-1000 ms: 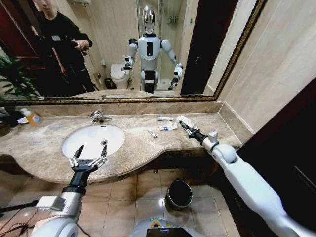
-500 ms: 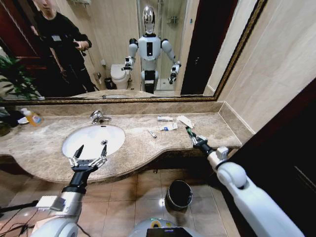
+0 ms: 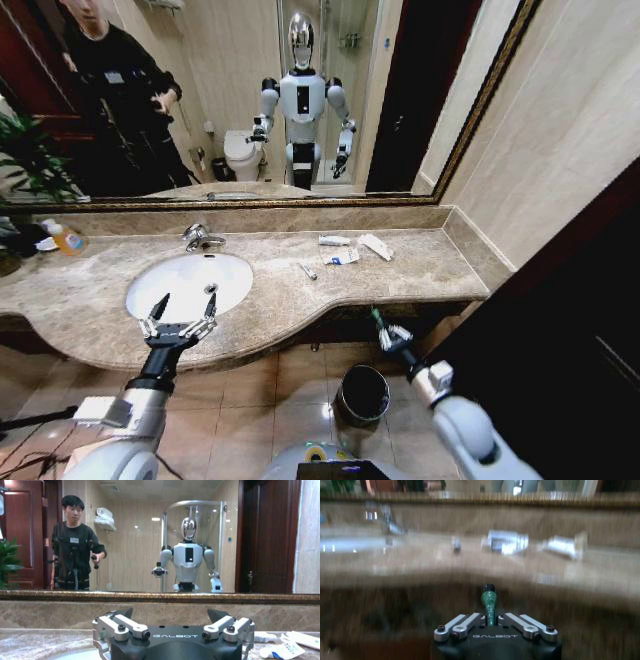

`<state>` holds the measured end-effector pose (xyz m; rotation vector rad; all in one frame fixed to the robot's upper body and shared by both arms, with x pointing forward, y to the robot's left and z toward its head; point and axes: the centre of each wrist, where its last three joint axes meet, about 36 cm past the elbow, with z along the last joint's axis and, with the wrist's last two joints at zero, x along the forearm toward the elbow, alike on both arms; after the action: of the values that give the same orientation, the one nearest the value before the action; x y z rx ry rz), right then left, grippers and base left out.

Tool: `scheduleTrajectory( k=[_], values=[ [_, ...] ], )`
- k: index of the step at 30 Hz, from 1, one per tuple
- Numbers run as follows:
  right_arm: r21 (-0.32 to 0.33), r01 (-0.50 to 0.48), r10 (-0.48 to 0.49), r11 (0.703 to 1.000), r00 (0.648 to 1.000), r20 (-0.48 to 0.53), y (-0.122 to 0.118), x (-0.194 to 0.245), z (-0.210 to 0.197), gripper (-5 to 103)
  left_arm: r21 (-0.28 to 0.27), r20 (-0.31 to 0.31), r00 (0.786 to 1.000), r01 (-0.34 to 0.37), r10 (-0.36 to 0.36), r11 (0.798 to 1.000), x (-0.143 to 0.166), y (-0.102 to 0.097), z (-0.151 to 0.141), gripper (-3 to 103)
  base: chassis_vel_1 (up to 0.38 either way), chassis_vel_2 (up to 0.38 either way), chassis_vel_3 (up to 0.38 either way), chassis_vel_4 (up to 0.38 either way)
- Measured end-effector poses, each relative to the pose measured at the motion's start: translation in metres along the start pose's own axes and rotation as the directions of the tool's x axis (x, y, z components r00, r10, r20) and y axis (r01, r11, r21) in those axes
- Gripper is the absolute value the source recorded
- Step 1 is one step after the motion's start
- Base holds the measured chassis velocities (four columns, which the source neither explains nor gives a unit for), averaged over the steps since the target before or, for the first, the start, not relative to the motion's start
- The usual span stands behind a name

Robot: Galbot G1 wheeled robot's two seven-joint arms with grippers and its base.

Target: Pick up the trash from the sink and place it in the trash bin.

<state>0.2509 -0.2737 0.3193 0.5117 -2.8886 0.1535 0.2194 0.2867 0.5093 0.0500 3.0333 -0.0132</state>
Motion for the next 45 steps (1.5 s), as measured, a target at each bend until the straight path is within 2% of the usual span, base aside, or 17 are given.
scheduleTrajectory(
  k=[2, 3, 6, 7, 11, 20, 28, 34, 35, 37, 40, 42, 45],
  values=[
    [-0.006, -0.01, 0.009, 1.0, 0.999, -0.049, 0.005, 0.004, 0.031, 8, 0.0, 0.0, 1.0, 0.0, 0.0, 1.0, 0.0, 0.0, 0.0, 100, 0.0, 0.0, 0.0, 0.0],
    [-0.006, -0.01, 0.009, 1.0, 0.999, -0.049, 0.005, 0.004, 0.031, 8, 0.0, 0.0, 1.0, 0.0, 0.0, 1.0, 0.0, 0.0, 0.0, 100, 0.0, 0.0, 0.0, 0.0],
    [0.0, -0.048, 0.048, 0.999, 0.989, -0.137, 0.011, -0.002, 0.1, 8, 0.0, 0.0, 1.0, 0.0, 0.0, 1.0, 0.0, 0.0, 0.0, 100, 0.0, 0.0, 0.0, 0.0],
    [0.0, -0.048, 0.048, 0.999, 0.989, -0.137, 0.011, -0.002, 0.1, 8, 0.0, 0.0, 1.0, 0.0, 0.0, 1.0, 0.0, 0.0, 0.0, 100, 0.0, 0.0, 0.0, 0.0],
    [0.011, -0.072, 0.073, 0.997, 0.971, -0.227, 0.019, -0.009, 0.166, 8, 0.0, 0.0, 1.0, 0.0, 0.0, 1.0, 0.0, 0.0, 0.0, 100, 0.0, 0.0, 0.0, 0.0],
    [0.007, -0.138, 0.134, 0.99, 0.944, -0.303, 0.033, -0.022, 0.226, 8, 0.0, 0.0, 1.0, 0.0, 0.0, 1.0, 0.0, 0.0, 0.0, 100, 0.0, 0.0, 0.0, 0.0],
    [0.009, -0.174, 0.168, 0.985, 0.932, -0.32, 0.04, -0.047, 0.245, 8, 0.0, 0.0, 1.0, 0.0, 0.0, 1.0, 0.0, 0.0, 0.0, 100, 0.0, 0.0, 0.0, 0.0],
    [0.014, -0.188, 0.183, 0.982, 0.93, -0.319, 0.036, -0.058, 0.249, 8, 0.0, 0.0, 1.0, 0.0, 0.0, 1.0, 0.0, 0.0, 0.0, 100, 0.0, 0.0, 0.0, 0.0],
    [0.017, -0.187, 0.183, 0.982, 0.93, -0.318, 0.036, -0.058, 0.25, 4, 0.0, 0.0, 1.0, 0.0, 0.0, 1.0, 0.0, 0.0, 0.0, 100, 0.0, 0.0, 0.0, 0.0],
    [0.021, -0.185, 0.182, 0.983, 0.931, -0.318, 0.035, -0.057, 0.25, 8, 0.0, 0.0, 1.0, 0.0, 0.0, 1.0, 0.0, 0.0, 0.0, 100, 0.0, 0.0, 0.0, 0.0],
    [0.034, -0.176, 0.178, 0.984, 0.933, -0.312, 0.032, -0.054, 0.248, 24, 0.0, 0.0, 1.0, 0.0, 0.0, 1.0, 0.0, 0.0, 0.0, 100, 0.0, 0.0, 0.0, 0.0],
    [0.037, -0.174, 0.177, 0.984, 0.935, -0.308, 0.032, -0.054, 0.247, 24, 0.0, 0.0, 1.0, 0.0, 0.0, 1.0, 0.0, 0.0, 0.0, 100, 0.0, 0.0, 0.0, 0.0],
    [0.054, -0.168, 0.177, 0.984, 0.937, -0.301, 0.034, -0.053, 0.243, 41, 0.0, 0.0, 1.0, 0.0, 0.0, 1.0, 0.0, 0.0, 0.0, 100, 0.0, 0.0, 0.0, 0.0]
  ],
)
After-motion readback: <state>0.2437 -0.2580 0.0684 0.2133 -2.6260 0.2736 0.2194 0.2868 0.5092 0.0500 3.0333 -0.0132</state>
